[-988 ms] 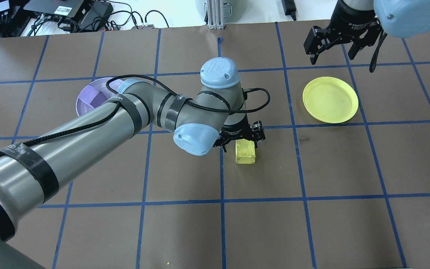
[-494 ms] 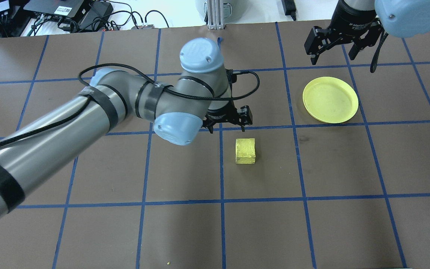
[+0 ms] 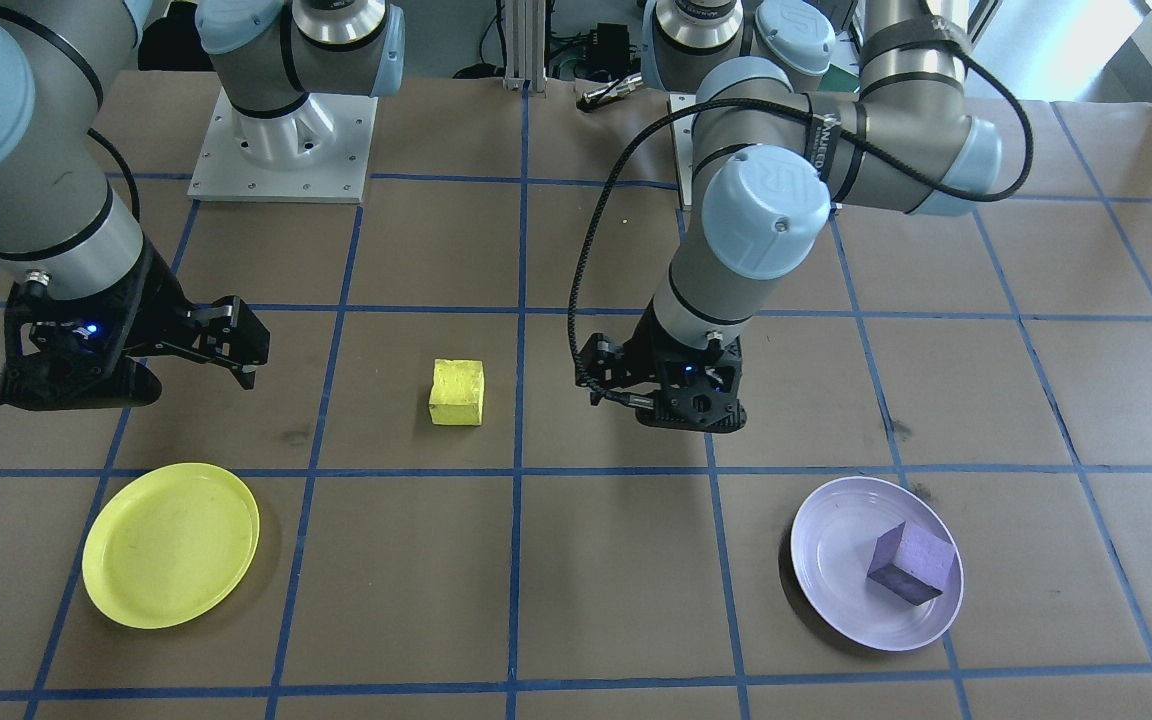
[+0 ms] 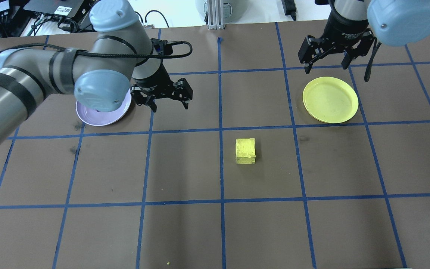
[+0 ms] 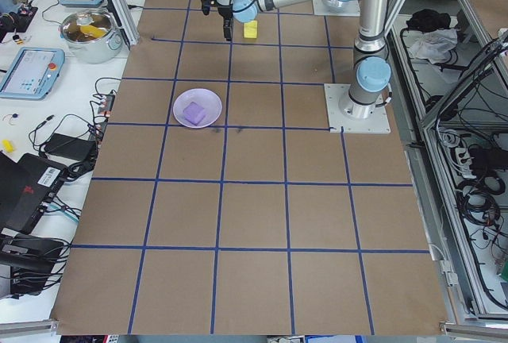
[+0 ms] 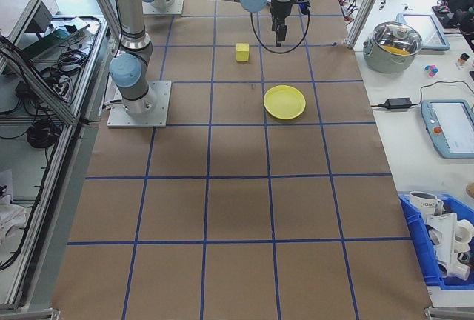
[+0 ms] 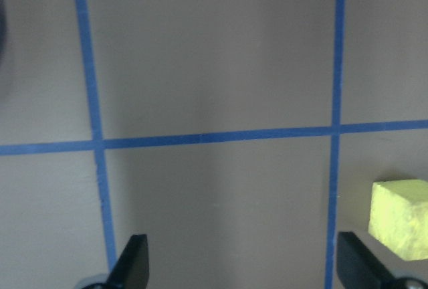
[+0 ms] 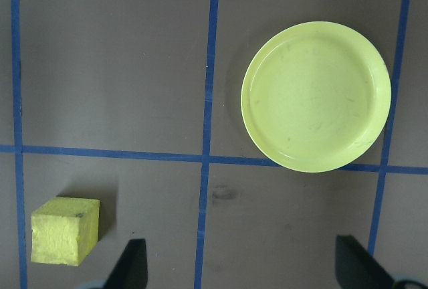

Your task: Sort blocks by color into plates

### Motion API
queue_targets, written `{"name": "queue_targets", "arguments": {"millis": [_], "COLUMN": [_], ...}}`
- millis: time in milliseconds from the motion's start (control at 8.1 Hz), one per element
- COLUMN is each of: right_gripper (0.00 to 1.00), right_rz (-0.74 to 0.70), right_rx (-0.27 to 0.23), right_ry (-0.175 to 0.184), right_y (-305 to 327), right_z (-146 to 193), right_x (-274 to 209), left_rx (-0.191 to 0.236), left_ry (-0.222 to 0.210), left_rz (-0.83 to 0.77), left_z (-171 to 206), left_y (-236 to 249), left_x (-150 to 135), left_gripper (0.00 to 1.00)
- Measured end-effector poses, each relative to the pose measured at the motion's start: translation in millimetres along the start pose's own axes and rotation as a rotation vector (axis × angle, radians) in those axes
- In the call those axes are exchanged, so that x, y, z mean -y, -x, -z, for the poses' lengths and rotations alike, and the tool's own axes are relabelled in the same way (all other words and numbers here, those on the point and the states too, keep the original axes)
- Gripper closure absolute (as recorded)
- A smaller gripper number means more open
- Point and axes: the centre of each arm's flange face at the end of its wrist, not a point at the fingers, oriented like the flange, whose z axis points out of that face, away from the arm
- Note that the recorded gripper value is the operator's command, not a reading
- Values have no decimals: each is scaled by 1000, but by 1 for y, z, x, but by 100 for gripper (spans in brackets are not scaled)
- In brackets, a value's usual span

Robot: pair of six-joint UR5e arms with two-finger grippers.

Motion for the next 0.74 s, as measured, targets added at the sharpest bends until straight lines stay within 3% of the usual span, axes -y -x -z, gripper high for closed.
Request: {"name": "queue_targets", "arguments": {"millis": [123, 370, 494, 741], "right_gripper": [0, 0, 0, 0], "right_rz": [13, 67, 80, 67], "right_rx": [5, 11, 12, 1], "right_ry": [19, 74, 106, 149], "right_y": [9, 45, 66, 113], "right_z": [-11, -41, -57, -89], "right_x": [-4, -19, -30, -46], "left_rx": [48, 139, 152, 161], "left_ry": [46, 92, 97, 42], "left_rz": [20, 40, 42, 23], "left_z": [16, 67, 99, 166], "left_y": [22, 41, 39, 32], "left_x": [-7, -17, -16, -25], "left_gripper": [0, 0, 0, 0]}}
